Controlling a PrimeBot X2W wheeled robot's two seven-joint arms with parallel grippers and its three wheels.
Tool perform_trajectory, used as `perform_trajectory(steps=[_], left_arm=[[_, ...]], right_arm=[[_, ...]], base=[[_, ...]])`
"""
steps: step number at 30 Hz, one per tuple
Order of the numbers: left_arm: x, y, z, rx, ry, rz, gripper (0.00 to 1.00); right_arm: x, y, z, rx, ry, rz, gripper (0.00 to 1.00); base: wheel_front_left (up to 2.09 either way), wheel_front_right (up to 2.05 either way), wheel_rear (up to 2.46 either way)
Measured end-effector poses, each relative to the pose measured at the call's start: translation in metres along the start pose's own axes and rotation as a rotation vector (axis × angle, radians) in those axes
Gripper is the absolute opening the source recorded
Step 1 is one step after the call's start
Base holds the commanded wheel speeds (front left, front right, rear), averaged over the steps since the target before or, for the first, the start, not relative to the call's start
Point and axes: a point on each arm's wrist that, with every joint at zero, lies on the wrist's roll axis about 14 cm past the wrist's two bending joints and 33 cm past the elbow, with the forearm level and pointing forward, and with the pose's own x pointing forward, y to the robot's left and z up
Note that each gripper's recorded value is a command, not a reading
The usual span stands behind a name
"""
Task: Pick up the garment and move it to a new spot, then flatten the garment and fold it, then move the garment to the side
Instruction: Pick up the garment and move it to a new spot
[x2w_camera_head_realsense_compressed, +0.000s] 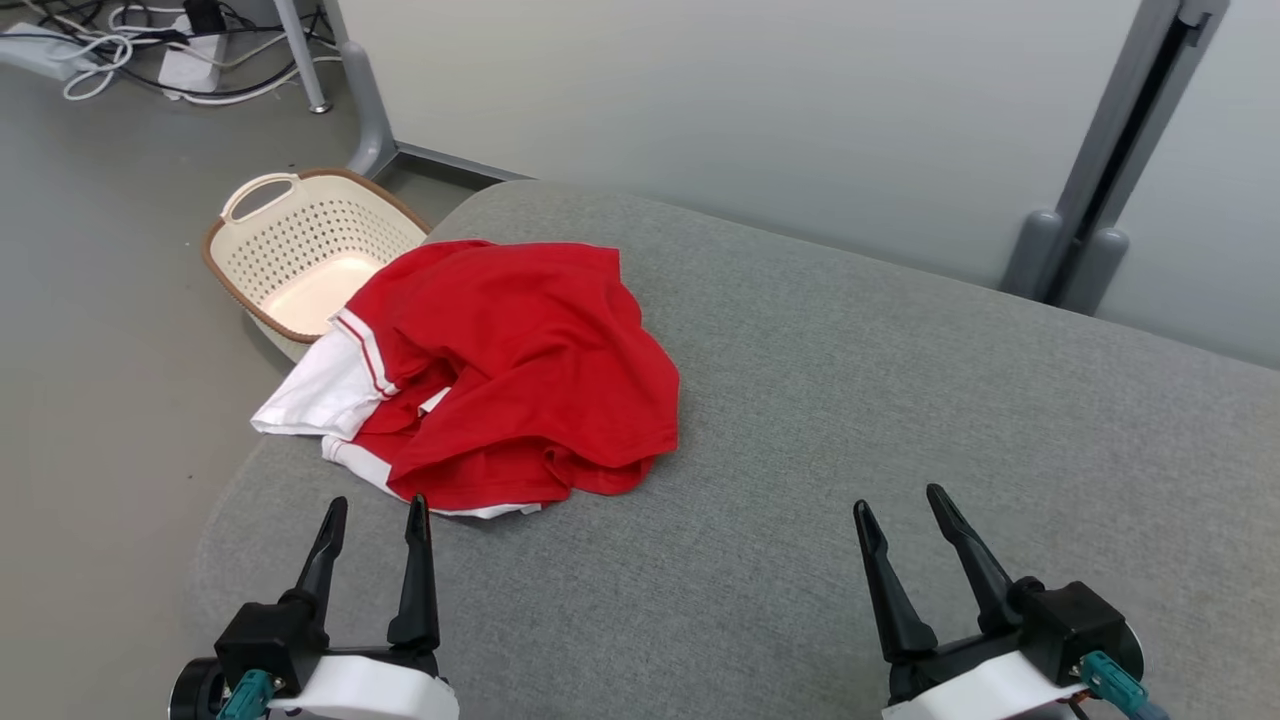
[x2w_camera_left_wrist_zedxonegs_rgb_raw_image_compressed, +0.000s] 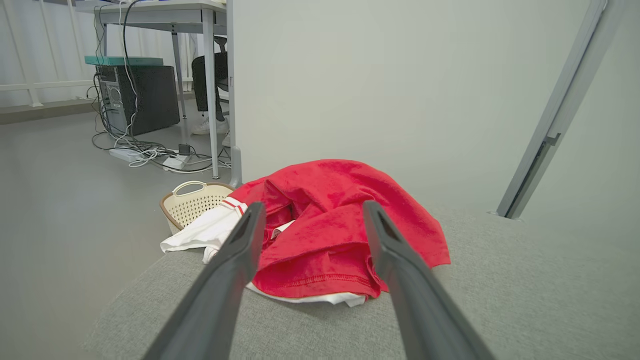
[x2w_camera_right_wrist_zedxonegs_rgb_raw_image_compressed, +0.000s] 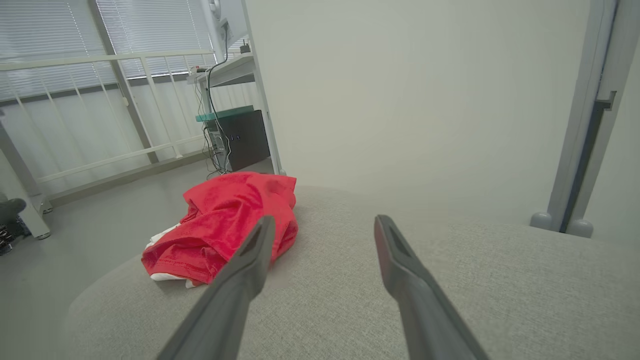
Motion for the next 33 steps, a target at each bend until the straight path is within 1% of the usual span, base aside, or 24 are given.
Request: perform_trajectory(steps=[3, 6, 10, 14, 22, 27, 28, 33], left_arm=[[-0.004, 0.007, 0.002, -0.004, -0.008, 0.023, 1.00], [-0.006, 0.013, 0.004, -0.040, -0.011, 0.049, 1.00], [-0.005, 0.017, 0.004, -0.030, -0.013, 0.056, 1.00], [-0.002, 0.020, 0.001, -0.011, -0.001, 0.061, 1.00], [0.029, 0.021, 0.001, 0.038, 0.005, 0.041, 1.00], [0.059, 0.026, -0.013, 0.072, 0.065, 0.022, 1.00], [0.059, 0.026, -0.013, 0.072, 0.065, 0.022, 1.00], [0.100, 0.026, -0.033, 0.092, 0.168, 0.003, 1.00]], right_arm=[[0.004, 0.010, -0.002, 0.004, 0.008, 0.032, 1.00], [0.006, 0.013, -0.002, 0.002, 0.008, 0.044, 1.00], [0.006, 0.012, -0.001, 0.002, 0.006, 0.041, 1.00], [0.005, 0.004, -0.001, 0.000, 0.004, 0.019, 1.00], [0.002, -0.025, -0.003, -0.007, 0.000, -0.057, 1.00], [-0.002, -0.052, -0.002, -0.018, -0.008, -0.117, 1.00], [-0.002, -0.052, -0.002, -0.018, -0.008, -0.117, 1.00], [-0.009, -0.084, -0.010, -0.033, 0.008, -0.177, 1.00]], base=[[0.00, 0.00, 0.00], [0.00, 0.00, 0.00], [0.00, 0.00, 0.00], [0.00, 0.00, 0.00], [0.00, 0.00, 0.00], [0.00, 0.00, 0.00], [0.00, 0.00, 0.00], [0.00, 0.00, 0.00]])
